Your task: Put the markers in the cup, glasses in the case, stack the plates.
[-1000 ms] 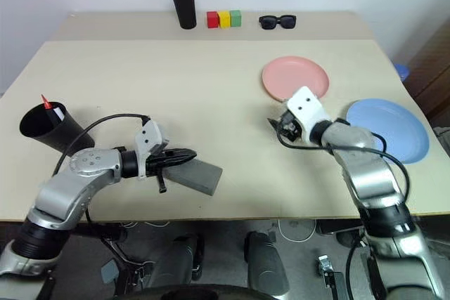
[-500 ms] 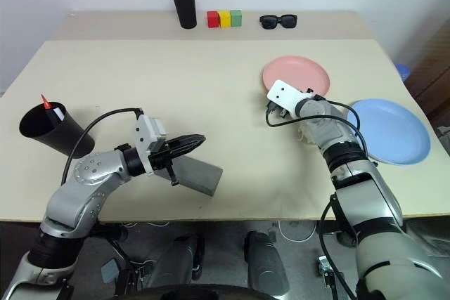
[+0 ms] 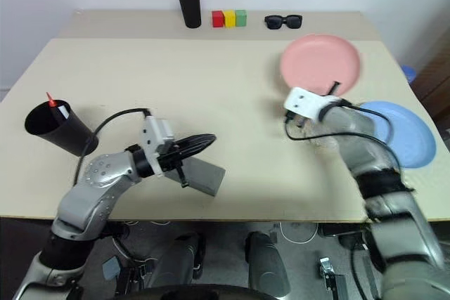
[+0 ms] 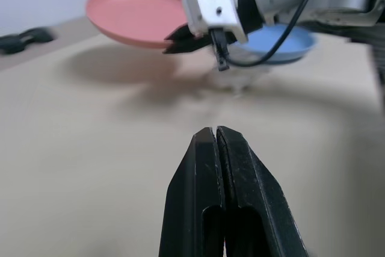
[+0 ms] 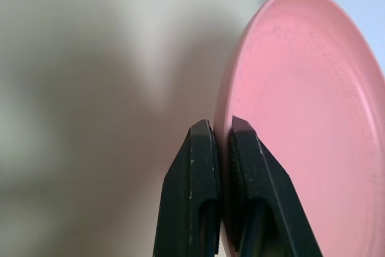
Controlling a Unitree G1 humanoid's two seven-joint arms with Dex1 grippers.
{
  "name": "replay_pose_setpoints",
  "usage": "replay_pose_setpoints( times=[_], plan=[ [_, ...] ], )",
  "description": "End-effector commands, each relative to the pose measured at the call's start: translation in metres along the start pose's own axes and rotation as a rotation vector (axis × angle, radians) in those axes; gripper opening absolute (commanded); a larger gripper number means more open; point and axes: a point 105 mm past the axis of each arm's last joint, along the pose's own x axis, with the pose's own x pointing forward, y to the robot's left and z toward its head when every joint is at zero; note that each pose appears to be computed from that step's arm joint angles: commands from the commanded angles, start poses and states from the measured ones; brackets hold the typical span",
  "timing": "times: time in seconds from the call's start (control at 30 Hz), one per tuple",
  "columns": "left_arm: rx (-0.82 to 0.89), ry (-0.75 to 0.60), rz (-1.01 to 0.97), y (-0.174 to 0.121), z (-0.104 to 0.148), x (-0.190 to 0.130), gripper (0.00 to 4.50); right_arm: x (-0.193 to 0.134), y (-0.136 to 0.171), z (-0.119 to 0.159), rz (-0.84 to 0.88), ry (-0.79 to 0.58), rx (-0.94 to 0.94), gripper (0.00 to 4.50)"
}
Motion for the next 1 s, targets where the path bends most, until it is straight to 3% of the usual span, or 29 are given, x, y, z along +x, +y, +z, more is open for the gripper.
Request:
replay_pose_setpoints(
  times=[0.03,0.17,0.3,0.33,0.4,0.6,0.83,1.0],
  plan=[
    [0.012,-0.066,-0.107,-0.013,0.011,0.016,0.0,-0.051,-0.026,0.001,-0.065,0.026,0.043,0.03],
    [0.01,-0.084,-0.175,-0.016,0.01,0.03,0.0,-0.081,-0.015,-0.025,-0.048,0.147,0.079,0.03],
    [0.015,-0.103,-0.214,-0.016,0.013,0.038,0.0,-0.086,-0.005,-0.059,-0.051,0.239,0.172,0.03],
    [0.018,-0.103,-0.215,-0.016,0.013,0.038,0.0,-0.087,-0.003,-0.066,-0.043,0.259,0.163,0.71],
    [0.024,-0.1,-0.209,-0.013,0.013,0.036,0.0,-0.087,-0.002,-0.072,-0.04,0.275,0.183,1.45],
    [0.023,-0.082,-0.169,-0.011,0.01,0.027,0.0,-0.084,-0.009,-0.058,-0.044,0.213,0.233,4.45],
    [0.022,-0.079,-0.134,-0.007,0.011,0.025,0.0,-0.083,0.0,-0.018,0.062,-0.006,0.444,4.45],
    [0.03,-0.09,-0.128,-0.005,0.018,0.029,0.0,-0.067,0.028,-0.007,0.147,-0.04,0.474,4.45]
  ],
)
